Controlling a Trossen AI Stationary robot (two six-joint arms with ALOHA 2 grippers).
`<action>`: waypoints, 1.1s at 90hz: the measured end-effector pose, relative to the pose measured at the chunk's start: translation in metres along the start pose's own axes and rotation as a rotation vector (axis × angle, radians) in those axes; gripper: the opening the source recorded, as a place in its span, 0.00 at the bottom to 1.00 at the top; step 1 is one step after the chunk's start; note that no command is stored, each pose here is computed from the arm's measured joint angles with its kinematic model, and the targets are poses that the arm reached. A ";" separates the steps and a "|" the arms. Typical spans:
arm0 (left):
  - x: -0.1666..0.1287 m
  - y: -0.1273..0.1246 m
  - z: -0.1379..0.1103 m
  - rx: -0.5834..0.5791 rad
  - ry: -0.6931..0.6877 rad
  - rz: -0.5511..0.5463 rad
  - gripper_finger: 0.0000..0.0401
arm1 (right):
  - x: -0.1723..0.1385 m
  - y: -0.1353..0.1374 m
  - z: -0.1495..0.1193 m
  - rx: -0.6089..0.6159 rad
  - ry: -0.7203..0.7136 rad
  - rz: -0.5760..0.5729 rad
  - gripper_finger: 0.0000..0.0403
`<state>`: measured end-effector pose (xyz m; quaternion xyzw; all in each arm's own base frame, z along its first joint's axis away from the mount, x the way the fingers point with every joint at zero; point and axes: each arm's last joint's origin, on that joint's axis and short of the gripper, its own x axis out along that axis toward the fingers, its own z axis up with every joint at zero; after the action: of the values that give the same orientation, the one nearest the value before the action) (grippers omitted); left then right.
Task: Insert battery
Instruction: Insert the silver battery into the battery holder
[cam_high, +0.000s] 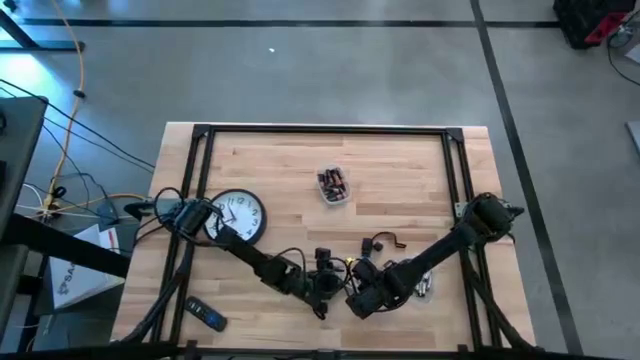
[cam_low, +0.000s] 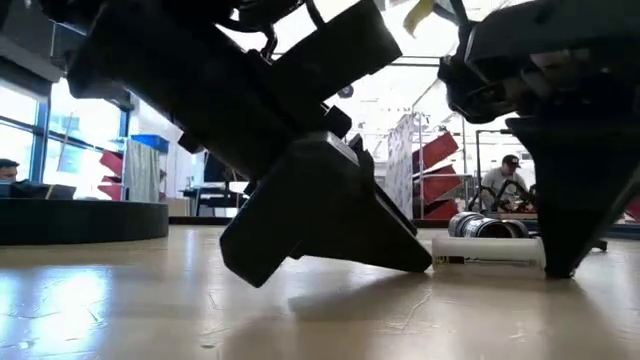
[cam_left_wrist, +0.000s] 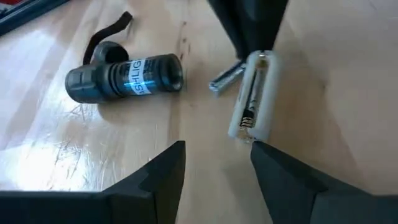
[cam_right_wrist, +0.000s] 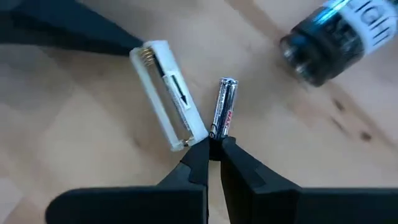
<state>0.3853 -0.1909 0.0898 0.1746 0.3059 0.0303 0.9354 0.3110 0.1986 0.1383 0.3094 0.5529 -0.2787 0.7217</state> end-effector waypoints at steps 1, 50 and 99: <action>0.000 0.000 0.000 0.002 0.002 0.000 0.42 | 0.000 0.000 0.000 -0.001 0.001 -0.004 0.00; 0.000 0.004 0.004 -0.132 0.003 -0.147 0.42 | 0.000 -0.002 0.000 -0.029 0.011 -0.022 0.00; 0.019 0.063 0.008 -0.278 0.064 -0.401 0.42 | 0.000 -0.001 0.000 -0.113 -0.028 -0.011 0.00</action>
<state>0.4089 -0.1312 0.1071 -0.0208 0.3570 -0.1085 0.9275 0.3102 0.1983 0.1379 0.2611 0.5595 -0.2553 0.7441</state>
